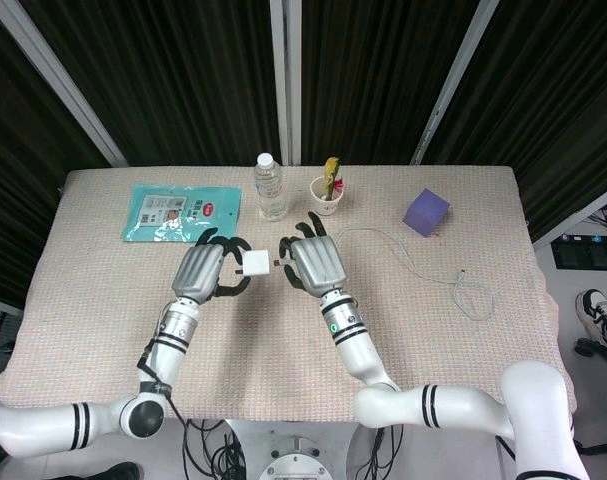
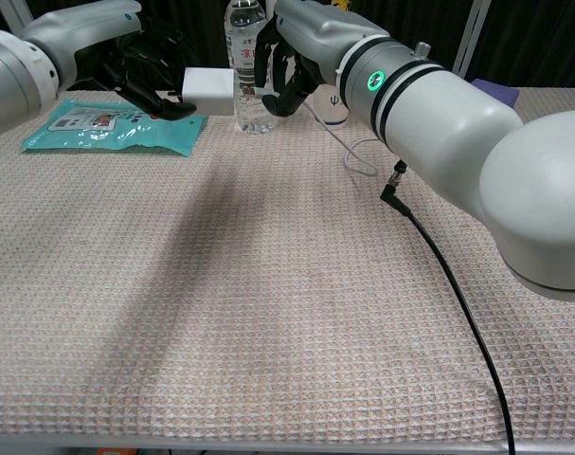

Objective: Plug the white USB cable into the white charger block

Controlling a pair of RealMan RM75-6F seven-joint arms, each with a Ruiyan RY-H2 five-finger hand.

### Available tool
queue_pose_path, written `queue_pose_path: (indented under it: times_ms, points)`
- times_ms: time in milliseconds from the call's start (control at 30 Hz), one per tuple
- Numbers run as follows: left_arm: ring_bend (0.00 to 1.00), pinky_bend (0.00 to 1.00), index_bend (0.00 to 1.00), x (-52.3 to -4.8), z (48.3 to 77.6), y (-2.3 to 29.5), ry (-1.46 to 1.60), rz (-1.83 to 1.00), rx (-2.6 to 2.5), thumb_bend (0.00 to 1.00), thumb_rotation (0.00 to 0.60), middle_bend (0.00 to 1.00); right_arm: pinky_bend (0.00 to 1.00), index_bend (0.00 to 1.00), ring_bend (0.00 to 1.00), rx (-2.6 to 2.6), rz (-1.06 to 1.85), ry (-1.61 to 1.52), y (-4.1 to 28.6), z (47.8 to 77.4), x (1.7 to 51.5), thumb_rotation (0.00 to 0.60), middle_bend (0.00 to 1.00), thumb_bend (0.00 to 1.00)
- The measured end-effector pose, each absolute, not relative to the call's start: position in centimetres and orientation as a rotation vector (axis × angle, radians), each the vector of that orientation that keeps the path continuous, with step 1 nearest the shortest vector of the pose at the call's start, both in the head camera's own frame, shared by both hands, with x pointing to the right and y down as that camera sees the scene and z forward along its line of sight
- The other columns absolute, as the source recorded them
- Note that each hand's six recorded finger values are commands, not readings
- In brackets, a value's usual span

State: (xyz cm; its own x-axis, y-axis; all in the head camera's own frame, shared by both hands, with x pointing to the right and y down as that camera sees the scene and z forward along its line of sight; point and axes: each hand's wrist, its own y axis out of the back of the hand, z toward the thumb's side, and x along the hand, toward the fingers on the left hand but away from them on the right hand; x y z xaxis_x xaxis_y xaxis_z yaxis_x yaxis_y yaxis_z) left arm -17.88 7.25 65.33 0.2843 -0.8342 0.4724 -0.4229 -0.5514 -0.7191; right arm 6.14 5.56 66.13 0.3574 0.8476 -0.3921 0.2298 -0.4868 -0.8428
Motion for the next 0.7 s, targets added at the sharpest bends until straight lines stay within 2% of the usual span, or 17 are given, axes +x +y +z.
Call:
queue_pose_path:
  times_ms: [700]
  points:
    - [0.26,0.11,0.52,-17.3,65.4,6.8,1.142,-1.199,-2.107,0.41,0.589,0.47,0.0,0.59,0.2,-1.948,1.127,-0.962,5.7,66.8,4.7,0.6,0.52,0.42]
